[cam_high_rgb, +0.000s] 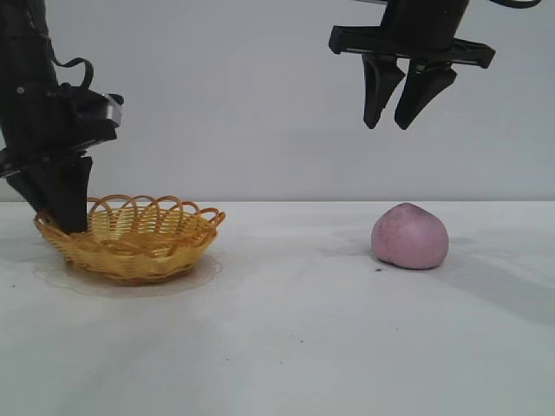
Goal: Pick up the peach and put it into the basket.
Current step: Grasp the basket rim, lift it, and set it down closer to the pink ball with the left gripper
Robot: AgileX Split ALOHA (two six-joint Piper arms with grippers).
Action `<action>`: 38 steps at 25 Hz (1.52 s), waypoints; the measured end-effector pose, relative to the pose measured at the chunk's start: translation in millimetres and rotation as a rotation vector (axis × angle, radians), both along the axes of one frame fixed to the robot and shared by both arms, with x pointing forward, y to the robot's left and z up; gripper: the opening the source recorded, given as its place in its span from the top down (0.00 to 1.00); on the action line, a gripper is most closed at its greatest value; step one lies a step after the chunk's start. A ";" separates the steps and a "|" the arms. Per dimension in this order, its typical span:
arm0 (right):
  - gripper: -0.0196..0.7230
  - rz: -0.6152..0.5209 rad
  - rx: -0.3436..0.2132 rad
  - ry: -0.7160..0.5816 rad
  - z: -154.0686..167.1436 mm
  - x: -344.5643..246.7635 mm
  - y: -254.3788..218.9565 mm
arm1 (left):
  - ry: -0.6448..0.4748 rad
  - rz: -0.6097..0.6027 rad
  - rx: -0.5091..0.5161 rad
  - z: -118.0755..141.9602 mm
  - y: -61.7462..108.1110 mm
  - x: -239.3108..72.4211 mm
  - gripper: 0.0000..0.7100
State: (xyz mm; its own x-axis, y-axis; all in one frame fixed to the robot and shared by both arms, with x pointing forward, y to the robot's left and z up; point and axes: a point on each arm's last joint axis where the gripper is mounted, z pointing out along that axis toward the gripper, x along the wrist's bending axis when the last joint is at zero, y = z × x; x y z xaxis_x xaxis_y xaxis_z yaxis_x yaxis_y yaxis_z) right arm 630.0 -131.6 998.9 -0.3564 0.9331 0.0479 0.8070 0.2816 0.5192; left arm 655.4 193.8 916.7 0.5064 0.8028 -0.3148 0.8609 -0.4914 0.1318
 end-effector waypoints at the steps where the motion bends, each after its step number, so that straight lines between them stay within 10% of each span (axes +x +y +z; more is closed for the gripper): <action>1: 0.64 0.001 -0.001 0.001 0.0 -0.1 0.0 | 0.005 -0.010 0.001 0.0 -10.6 -2.8 1.00; 6: 0.64 0.005 -0.009 0.015 -0.8 -1.3 -0.5 | -0.006 0.140 -0.010 1.4 -43.4 -5.2 1.00; 21: 0.64 0.010 -0.012 0.015 -0.9 -1.4 -0.5 | 0.052 0.630 -0.276 -15.0 -30.2 -80.5 1.00; 32: 0.64 0.010 -0.012 0.015 -0.9 -1.4 -0.5 | 0.073 0.689 -0.282 -27.1 -25.5 -96.7 1.00; 38: 0.64 0.010 -0.012 0.015 -0.9 -1.4 -0.5 | 0.080 0.688 -0.284 -26.8 -25.8 -97.6 0.65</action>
State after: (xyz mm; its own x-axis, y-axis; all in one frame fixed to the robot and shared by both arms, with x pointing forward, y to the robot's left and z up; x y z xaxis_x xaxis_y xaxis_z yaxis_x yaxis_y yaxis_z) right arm 628.6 -132.1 998.0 -0.3655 0.9299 0.0419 0.8117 0.2963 0.5033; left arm 557.8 168.0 890.0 -0.1137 0.8122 -0.5722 0.9738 0.2051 0.0977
